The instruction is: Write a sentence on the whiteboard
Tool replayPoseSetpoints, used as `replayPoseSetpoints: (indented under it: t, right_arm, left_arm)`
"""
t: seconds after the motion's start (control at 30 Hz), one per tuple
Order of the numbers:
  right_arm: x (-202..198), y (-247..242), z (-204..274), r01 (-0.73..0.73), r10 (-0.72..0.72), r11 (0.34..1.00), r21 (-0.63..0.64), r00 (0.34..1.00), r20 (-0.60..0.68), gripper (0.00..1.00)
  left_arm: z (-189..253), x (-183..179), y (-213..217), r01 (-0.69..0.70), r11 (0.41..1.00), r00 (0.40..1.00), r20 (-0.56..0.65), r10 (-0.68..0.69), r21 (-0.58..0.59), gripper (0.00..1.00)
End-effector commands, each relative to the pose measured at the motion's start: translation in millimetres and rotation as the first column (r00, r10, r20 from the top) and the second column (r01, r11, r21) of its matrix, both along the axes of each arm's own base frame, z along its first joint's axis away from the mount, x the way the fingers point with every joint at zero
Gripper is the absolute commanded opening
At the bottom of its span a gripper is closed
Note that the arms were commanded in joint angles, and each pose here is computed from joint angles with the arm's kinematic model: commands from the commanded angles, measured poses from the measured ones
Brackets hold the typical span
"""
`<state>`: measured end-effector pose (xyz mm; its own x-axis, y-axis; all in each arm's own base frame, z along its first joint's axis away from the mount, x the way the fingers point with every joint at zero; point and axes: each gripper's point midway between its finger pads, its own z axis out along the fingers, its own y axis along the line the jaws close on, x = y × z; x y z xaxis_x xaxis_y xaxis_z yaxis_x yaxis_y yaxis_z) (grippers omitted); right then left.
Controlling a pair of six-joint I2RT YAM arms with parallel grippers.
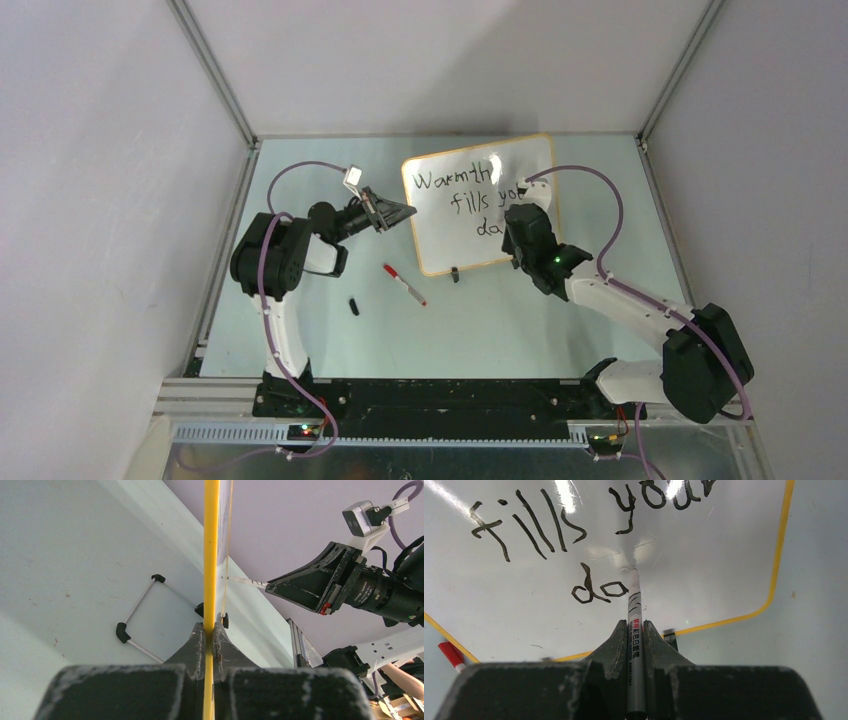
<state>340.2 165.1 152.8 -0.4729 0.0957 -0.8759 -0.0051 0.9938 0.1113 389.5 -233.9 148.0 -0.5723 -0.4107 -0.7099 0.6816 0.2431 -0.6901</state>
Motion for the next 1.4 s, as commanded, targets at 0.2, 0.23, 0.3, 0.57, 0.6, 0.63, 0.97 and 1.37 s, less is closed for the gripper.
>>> replayPoseSetpoints:
  t: [0.2, 0.23, 0.3, 0.57, 0.6, 0.63, 0.97, 1.37]
  right_arm:
    - [2, -4, -4, 0.030, -0.030, 1.000, 0.008, 1.000, -0.009, 0.00]
    - [1, -4, -4, 0.032, -0.032, 0.999, 0.007, 0.999, -0.011, 0.00]
    - [1, -5, -5, 0.034, -0.034, 0.999, 0.006, 0.999, -0.014, 0.00]
    - [2, 2, -3, 0.004, -0.004, 1.000, 0.017, 1.000, -0.008, 0.00]
    - [2, 3, -4, 0.000, 0.000, 1.000, 0.017, 1.000, -0.010, 0.00]
    - [2, 3, -4, -0.003, 0.003, 1.000, 0.016, 1.000, -0.010, 0.00]
    - [4, -3, -7, 0.022, -0.022, 1.000, 0.019, 1.000, -0.019, 0.00]
    - [-3, -7, -15, 0.032, -0.031, 0.999, 0.018, 0.997, -0.064, 0.00]
  left_arm:
    - [23, -7, -4, 0.017, 1.000, 0.995, 0.098, -0.017, -0.005, 0.00]
    - [23, -7, -4, 0.018, 1.000, 0.995, 0.099, -0.018, -0.005, 0.00]
    - [24, -7, -4, 0.017, 1.000, 0.995, 0.100, -0.016, -0.005, 0.00]
    - [23, -7, -3, 0.017, 1.000, 0.995, 0.099, -0.016, -0.004, 0.00]
    - [23, -7, -3, 0.016, 1.000, 0.995, 0.099, -0.016, -0.005, 0.00]
    - [23, -7, -4, 0.017, 1.000, 0.995, 0.100, -0.016, -0.005, 0.00]
    - [24, -7, -3, 0.017, 1.000, 0.995, 0.100, -0.016, -0.005, 0.00]
    - [24, -7, -4, 0.018, 1.000, 0.995, 0.099, -0.018, -0.005, 0.00]
